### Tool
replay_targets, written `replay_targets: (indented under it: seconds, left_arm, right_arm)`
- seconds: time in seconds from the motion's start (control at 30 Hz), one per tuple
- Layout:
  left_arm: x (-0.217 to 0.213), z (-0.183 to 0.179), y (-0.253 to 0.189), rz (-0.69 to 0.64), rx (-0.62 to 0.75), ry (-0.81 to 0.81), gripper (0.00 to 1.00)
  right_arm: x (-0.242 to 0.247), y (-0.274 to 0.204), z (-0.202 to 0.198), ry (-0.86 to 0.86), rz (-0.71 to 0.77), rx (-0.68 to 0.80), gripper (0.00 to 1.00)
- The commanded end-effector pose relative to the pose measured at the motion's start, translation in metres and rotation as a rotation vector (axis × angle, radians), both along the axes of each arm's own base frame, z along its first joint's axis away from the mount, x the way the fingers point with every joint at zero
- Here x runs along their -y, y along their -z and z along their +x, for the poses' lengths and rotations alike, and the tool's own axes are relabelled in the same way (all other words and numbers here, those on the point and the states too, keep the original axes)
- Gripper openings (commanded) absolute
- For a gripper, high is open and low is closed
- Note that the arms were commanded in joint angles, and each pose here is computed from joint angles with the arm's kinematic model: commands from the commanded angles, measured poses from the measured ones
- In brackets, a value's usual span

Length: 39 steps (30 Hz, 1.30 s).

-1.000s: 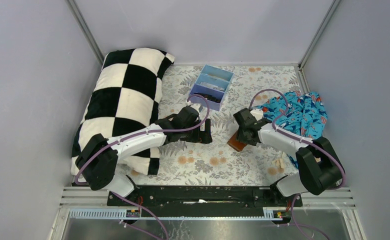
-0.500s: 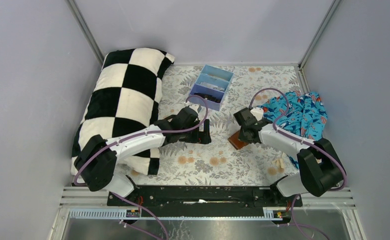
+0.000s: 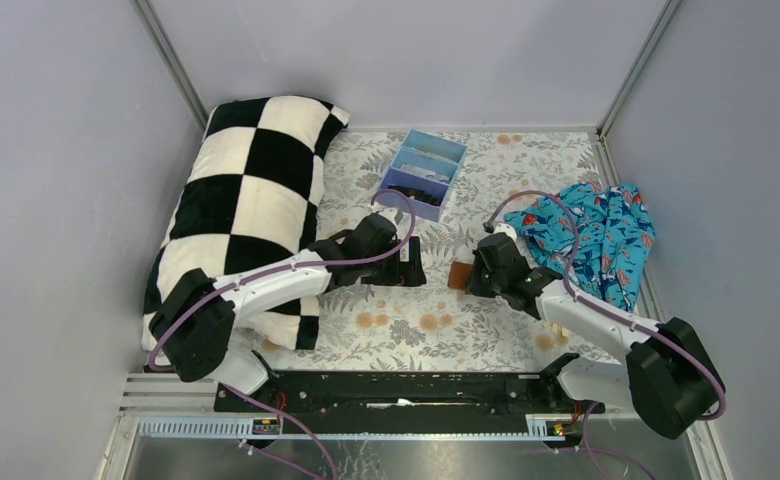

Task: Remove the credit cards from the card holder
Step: Open the card holder at the center of the board.

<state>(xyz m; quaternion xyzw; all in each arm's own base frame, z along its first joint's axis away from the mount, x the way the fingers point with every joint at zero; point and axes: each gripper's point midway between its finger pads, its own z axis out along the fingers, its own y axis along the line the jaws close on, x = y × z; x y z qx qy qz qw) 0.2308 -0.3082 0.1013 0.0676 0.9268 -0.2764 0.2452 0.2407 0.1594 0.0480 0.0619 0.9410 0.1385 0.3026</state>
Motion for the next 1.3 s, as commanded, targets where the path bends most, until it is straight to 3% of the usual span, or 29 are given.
replay_targets:
  seconds: [0.0,0.1,0.27,0.43,0.47,0.5,0.53,0.6,0.8,0.97,1.13,1.27]
  left_arm:
    - [0.015,0.001,-0.003,-0.048,-0.035,-0.002,0.98]
    - [0.016,0.003,-0.003,-0.062,-0.035,-0.021,0.94]
    - [0.026,0.007,-0.009,-0.095,-0.038,-0.02,0.87]
    - [0.033,0.01,-0.01,-0.103,-0.038,-0.002,0.87]
    - [0.034,0.011,-0.01,-0.102,-0.036,0.007,0.87]
    - [0.037,0.011,-0.01,-0.106,-0.033,0.023,0.87]
    - [0.04,0.01,-0.009,-0.111,-0.03,0.048,0.88]
    - [0.045,0.011,-0.007,-0.107,-0.031,0.077,0.88]
    - [0.055,0.006,0.001,0.086,0.094,0.169,0.79]
    - [0.055,0.005,0.011,0.239,0.151,0.171,0.72]
    - [0.051,0.018,-0.007,0.123,0.129,0.104,0.73]
    - [0.026,0.034,-0.014,0.025,0.062,0.008,0.73]
  right_arm:
    - [-0.072,-0.051,-0.001,-0.311,0.235,0.189,0.0]
    - [-0.09,-0.06,-0.011,-0.394,0.273,0.206,0.0]
    - [-0.079,-0.055,-0.024,-0.363,0.269,0.175,0.0]
    - [-0.031,-0.011,-0.059,-0.196,0.159,-0.001,0.0]
    - [-0.015,-0.003,-0.062,-0.129,0.108,-0.02,0.07]
    - [-0.002,0.001,-0.063,-0.076,0.066,-0.029,0.37]
    - [0.012,0.004,-0.066,-0.021,0.02,-0.048,0.47]
    - [0.033,0.003,-0.068,0.095,-0.042,-0.066,0.56]
    - [0.03,-0.005,-0.06,0.241,0.061,-0.034,0.44]
    - [0.003,-0.009,-0.056,0.207,0.209,-0.029,0.47]
    - [-0.025,-0.026,-0.044,0.1,0.225,-0.034,0.67]
    - [-0.03,-0.029,-0.035,0.094,0.108,-0.028,0.71]
